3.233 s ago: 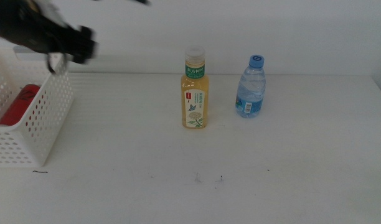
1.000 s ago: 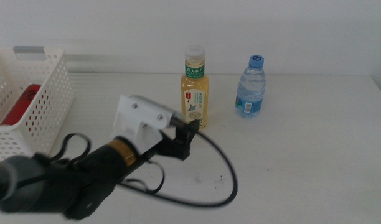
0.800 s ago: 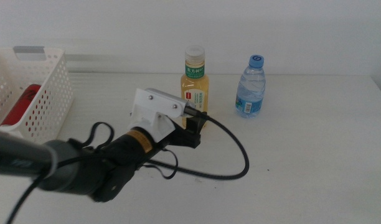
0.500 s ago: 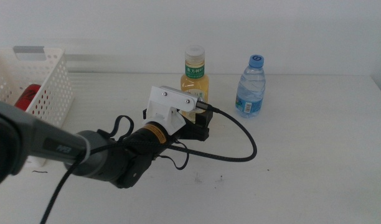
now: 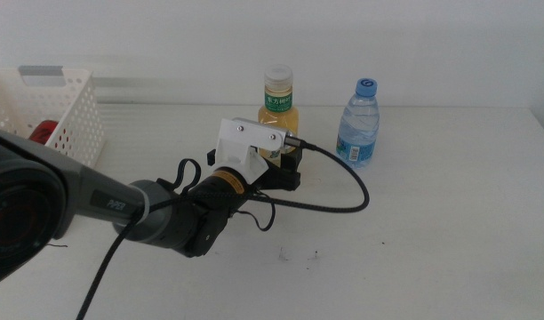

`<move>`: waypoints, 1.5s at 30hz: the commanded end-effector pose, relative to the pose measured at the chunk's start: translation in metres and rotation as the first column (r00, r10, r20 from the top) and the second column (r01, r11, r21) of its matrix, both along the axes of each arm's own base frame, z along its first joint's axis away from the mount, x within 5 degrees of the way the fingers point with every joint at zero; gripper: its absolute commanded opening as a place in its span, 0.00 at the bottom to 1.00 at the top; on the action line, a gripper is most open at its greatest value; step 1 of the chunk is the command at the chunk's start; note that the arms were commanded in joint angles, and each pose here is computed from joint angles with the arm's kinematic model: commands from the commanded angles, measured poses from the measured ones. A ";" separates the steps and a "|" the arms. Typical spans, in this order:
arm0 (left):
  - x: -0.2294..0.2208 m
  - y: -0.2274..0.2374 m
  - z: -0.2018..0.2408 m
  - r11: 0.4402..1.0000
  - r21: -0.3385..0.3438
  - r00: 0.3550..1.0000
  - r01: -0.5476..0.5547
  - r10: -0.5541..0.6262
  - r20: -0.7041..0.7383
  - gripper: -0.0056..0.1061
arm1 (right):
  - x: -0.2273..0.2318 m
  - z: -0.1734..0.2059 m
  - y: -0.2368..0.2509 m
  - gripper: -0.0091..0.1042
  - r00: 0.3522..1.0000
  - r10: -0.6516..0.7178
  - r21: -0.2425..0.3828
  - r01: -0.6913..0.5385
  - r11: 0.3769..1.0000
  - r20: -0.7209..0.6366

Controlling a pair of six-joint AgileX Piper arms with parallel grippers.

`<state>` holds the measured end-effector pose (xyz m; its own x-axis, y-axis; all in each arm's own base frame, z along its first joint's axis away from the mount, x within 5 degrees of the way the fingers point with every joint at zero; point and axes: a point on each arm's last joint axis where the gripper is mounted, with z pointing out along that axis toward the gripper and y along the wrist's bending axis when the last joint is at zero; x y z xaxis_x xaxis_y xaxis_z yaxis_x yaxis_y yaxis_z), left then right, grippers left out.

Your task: Use arms to grab the bottles and put them into the dustbin to the left of the table.

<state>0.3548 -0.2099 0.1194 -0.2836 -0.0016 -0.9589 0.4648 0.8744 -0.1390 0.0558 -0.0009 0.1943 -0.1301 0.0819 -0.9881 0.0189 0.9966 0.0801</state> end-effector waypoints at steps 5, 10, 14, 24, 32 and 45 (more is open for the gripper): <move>0.018 -0.006 -0.005 1.000 -0.019 0.999 -0.015 0.016 0.032 0.89 | 0.000 0.000 0.000 0.86 1.000 -0.005 -0.015 0.005 1.000 0.010; 0.035 -0.010 -0.012 1.000 -0.015 0.999 -0.025 0.025 0.032 0.89 | 0.000 0.000 0.000 0.86 1.000 -0.005 -0.015 0.005 1.000 0.010; 0.047 -0.011 -0.019 1.000 0.002 0.998 -0.031 0.031 0.048 0.89 | 0.000 0.000 0.000 0.86 1.000 -0.005 -0.015 0.005 1.000 0.010; 0.059 -0.011 -0.025 0.998 0.030 0.992 -0.057 0.053 0.111 0.81 | 0.000 0.000 0.000 0.86 1.000 -0.005 -0.015 0.005 1.000 0.010; 0.045 -0.004 0.011 0.999 0.014 0.987 -0.050 0.047 0.151 0.31 | 0.000 0.000 0.000 0.86 1.000 -0.005 -0.015 0.005 1.000 0.010; -0.032 0.071 0.155 0.974 0.223 0.990 -0.051 0.078 -0.114 0.14 | 0.000 0.000 0.000 0.86 1.000 -0.005 -0.015 0.005 1.000 0.010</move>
<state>0.3303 -0.1480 0.2442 -0.4242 0.1922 -0.8849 0.4152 0.9097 -0.0015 0.0558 -0.0009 0.1943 -0.1301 0.0819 -0.9881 0.0189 0.9966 0.0801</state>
